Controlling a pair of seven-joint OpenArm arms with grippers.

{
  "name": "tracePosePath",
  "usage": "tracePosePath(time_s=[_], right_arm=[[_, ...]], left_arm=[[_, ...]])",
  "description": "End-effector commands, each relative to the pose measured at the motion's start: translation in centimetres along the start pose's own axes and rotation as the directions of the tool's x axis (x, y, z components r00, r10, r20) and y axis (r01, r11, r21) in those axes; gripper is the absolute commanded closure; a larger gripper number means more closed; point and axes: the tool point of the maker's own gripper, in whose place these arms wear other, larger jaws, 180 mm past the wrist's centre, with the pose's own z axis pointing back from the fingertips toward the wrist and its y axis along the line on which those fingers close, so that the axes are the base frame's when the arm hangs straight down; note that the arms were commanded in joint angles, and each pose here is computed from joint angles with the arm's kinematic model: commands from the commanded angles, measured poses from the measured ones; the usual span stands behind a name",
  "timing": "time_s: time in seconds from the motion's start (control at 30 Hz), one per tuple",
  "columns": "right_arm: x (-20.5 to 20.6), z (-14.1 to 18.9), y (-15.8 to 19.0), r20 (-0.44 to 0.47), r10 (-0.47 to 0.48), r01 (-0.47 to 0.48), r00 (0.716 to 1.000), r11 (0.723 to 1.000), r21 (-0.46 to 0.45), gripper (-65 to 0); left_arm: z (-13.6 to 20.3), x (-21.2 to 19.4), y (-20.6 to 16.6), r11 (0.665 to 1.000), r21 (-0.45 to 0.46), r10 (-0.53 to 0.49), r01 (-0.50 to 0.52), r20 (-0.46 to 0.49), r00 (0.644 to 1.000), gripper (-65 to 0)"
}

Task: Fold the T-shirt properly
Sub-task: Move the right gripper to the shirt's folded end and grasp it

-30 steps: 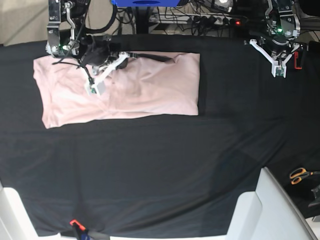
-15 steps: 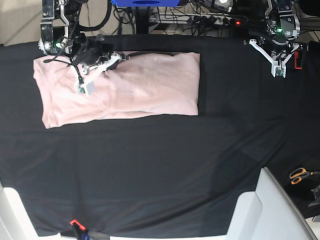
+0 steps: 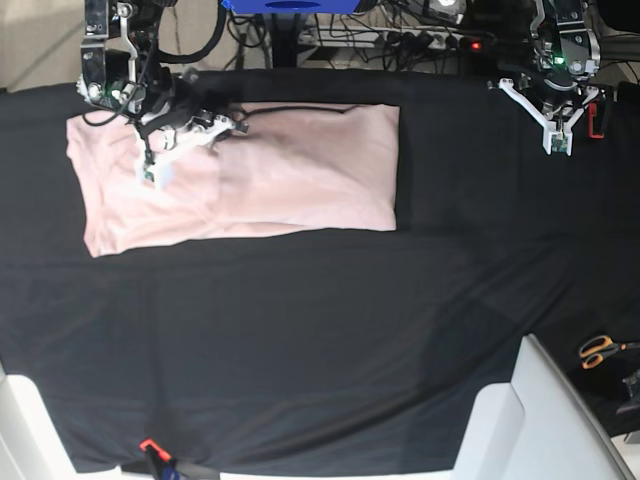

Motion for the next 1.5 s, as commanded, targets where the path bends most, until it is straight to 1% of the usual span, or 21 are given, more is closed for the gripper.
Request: tracePosePath(time_s=[0.0,0.03,0.07,0.13,0.2,0.27,0.3,0.33,0.37,0.4,0.47,0.57,0.63,0.7,0.77,0.83,0.93,1.03,1.17,1.27,1.47], right_arm=[[0.3,0.4,0.5,0.003,-0.001,0.000,1.000,1.000,0.016,-28.5],[0.1,0.4,0.6,-0.005,0.001,-0.001,1.000,1.000,0.017,-32.0],[0.5,0.7,0.7,0.011,0.008,-0.009,1.000,1.000,0.019,-33.8],[1.6,1.5,0.8,0.053,0.020,-0.021,0.998,1.000,0.019,-33.3],[4.5,3.1,-0.9,0.164,0.042,-0.039,0.986,0.999,-0.022,-31.8],[7.2,4.4,-3.0,0.251,0.098,-0.084,0.963,0.994,-0.067,-33.8],[8.6,5.1,-3.9,0.287,0.142,-0.124,0.947,0.989,-0.082,-36.3],[10.3,5.9,-4.3,0.320,0.184,-0.168,0.929,0.983,-0.078,-40.7],[11.4,6.5,-5.1,0.334,0.202,-0.195,0.921,0.979,-0.056,-45.8],[12.2,6.9,-5.9,0.339,0.208,-0.211,0.918,0.977,-0.028,-49.4],[14.3,7.8,-7.7,0.358,0.233,-0.255,0.904,0.967,0.016,-53.4],[16.1,8.0,-11.6,0.326,0.302,-0.330,0.896,0.943,0.033,-53.6],[16.8,7.7,-14.0,0.299,0.328,-0.357,0.896,0.933,0.044,-53.9],[17.5,7.6,-17.2,0.266,0.261,-0.280,0.928,0.959,0.035,-54.3],[17.5,7.2,-19.7,0.228,0.196,-0.210,0.954,0.977,0.038,-54.3],[17.1,6.8,-21.6,0.188,0.139,-0.150,0.972,0.988,0.044,-54.5],[16.1,5.7,-23.1,0.126,0.051,-0.060,0.991,0.996,0.068,-54.5],[14.8,4.8,-23.4,0.082,0.001,-0.008,0.997,0.996,0.090,-54.6],[12.2,3.1,-21.6,-0.023,-0.001,0.004,1.000,0.991,0.136,-56.7],[11.1,2.3,-19.8,-0.062,0.027,-0.017,0.998,0.987,0.162,-56.6],[10.0,1.6,-17.4,-0.086,0.081,-0.063,0.993,0.979,0.192,-56.4]], left_arm=[[0.2,0.6,0.7,1.000,0.015,-0.011,0.011,0.023,1.000,0.0],[0.2,0.5,0.7,1.000,0.015,-0.012,0.012,0.021,1.000,0.0],[0.2,0.5,0.7,1.000,0.015,-0.012,0.012,0.021,1.000,0.0],[0.3,0.5,0.7,1.000,0.015,-0.012,0.012,0.020,1.000,0.0],[0.3,0.4,0.7,1.000,0.015,-0.013,0.013,0.019,1.000,0.0],[0.3,0.3,0.7,1.000,0.014,-0.013,0.013,0.017,1.000,0.0],[0.3,0.3,0.7,1.000,0.014,-0.014,0.013,0.016,1.000,0.0],[0.3,0.3,0.7,1.000,0.014,-0.014,0.013,0.016,1.000,0.0],[0.3,0.2,0.7,1.000,0.013,-0.012,0.012,0.015,1.000,0.0],[0.3,0.1,0.6,1.000,0.011,-0.013,0.012,0.014,1.000,0.0],[0.3,0.1,0.5,1.000,0.010,-0.011,0.011,0.013,1.000,0.0],[0.3,0.1,0.5,1.000,0.010,-0.011,0.011,0.013,1.000,0.0],[0.4,0.3,0.5,1.000,0.010,-0.013,0.013,0.018,1.000,0.0],[0.4,0.3,0.5,1.000,0.009,-0.012,0.011,0.020,1.000,0.0],[0.4,0.4,0.4,1.000,0.007,-0.008,0.008,0.023,1.000,0.0],[0.4,0.4,0.5,1.000,0.009,-0.012,0.012,0.023,1.000,0.0],[0.4,0.6,0.4,1.000,0.007,-0.008,0.008,0.026,1.000,0.0],[0.4,0.6,0.4,1.000,0.007,-0.008,0.008,0.026,1.000,0.0],[0.4,0.6,0.4,1.000,0.008,-0.009,0.008,0.026,1.000,0.0],[0.3,0.5,0.5,1.000,0.009,-0.010,0.010,0.024,1.000,0.0],[0.3,0.4,0.5,1.000,0.009,-0.010,0.010,0.019,1.000,0.0]])
